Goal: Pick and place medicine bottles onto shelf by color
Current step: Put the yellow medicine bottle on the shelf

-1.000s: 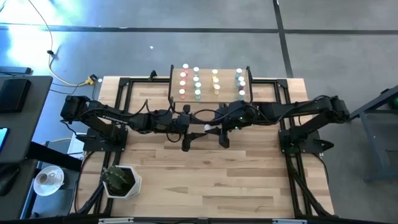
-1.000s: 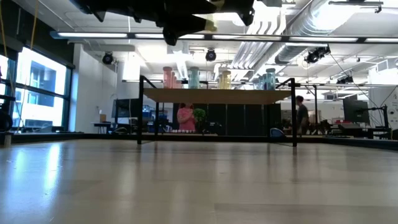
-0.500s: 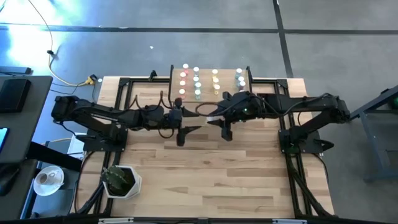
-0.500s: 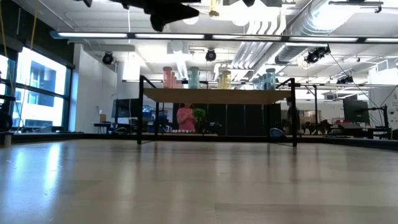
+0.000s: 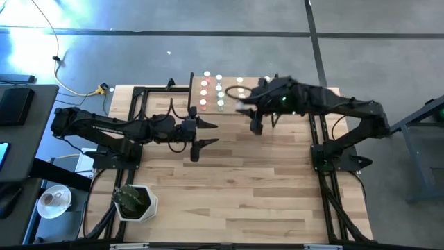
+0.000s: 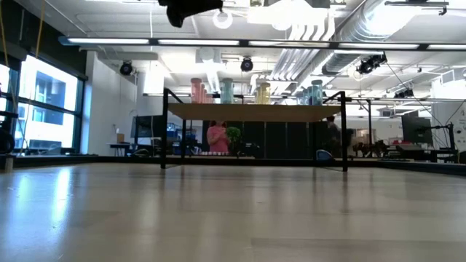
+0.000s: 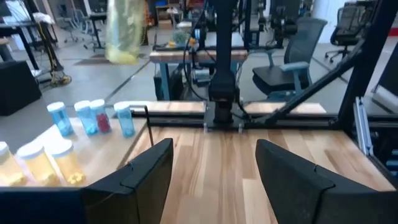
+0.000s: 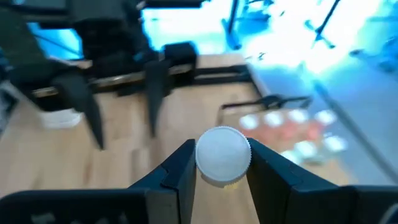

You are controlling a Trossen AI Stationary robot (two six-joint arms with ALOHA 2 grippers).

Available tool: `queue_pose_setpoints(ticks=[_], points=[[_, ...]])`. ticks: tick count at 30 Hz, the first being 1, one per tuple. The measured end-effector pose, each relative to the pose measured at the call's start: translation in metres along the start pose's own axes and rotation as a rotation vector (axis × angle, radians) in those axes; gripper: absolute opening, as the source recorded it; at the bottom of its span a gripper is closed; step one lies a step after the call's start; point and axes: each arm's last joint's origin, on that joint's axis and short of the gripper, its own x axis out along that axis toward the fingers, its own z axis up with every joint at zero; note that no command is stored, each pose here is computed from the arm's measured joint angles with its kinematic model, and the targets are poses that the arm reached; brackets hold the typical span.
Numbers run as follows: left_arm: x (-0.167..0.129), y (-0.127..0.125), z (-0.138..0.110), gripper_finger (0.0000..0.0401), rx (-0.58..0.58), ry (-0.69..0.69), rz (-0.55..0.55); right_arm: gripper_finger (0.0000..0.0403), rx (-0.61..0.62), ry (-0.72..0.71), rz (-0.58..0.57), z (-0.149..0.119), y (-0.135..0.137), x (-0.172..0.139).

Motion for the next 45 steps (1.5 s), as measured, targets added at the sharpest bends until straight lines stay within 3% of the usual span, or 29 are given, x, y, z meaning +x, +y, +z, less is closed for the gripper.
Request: queue_pose_setpoints(ticks=[6, 10, 13, 17, 24, 34, 45], points=[[0.0, 0.0, 0.0, 0.022, 0.0, -0.002, 0.0, 0.011, -0.074, -0.027, -0.07, 0.023, -0.01, -0.031], [0.0, 0.0, 0.0, 0.022, 0.017, -0.001, 0.0, 0.011, -0.095, 0.036, -0.087, 0.019, -0.016, -0.038], [0.0, 0.0, 0.0, 0.022, 0.017, -0.001, 0.0, 0.011, -0.078, 0.105, -0.101, 0.002, -0.022, -0.026], [0.0, 0.0, 0.0, 0.022, 0.017, -0.001, 0.0, 0.011, 0.004, 0.206, -0.079, -0.041, -0.034, 0.007], [0.0, 0.0, 0.0, 0.022, 0.018, -0.001, 0.0, 0.011, 0.154, 0.219, -0.048, -0.093, -0.058, 0.045], [0.0, 0.0, 0.0, 0.022, 0.018, -0.001, 0.0, 0.011, 0.178, 0.146, -0.075, -0.103, -0.074, 0.055], [0.0, 0.0, 0.0, 0.022, 0.026, -0.001, 0.0, 0.011, 0.212, 0.204, -0.085, -0.116, -0.077, 0.085]])
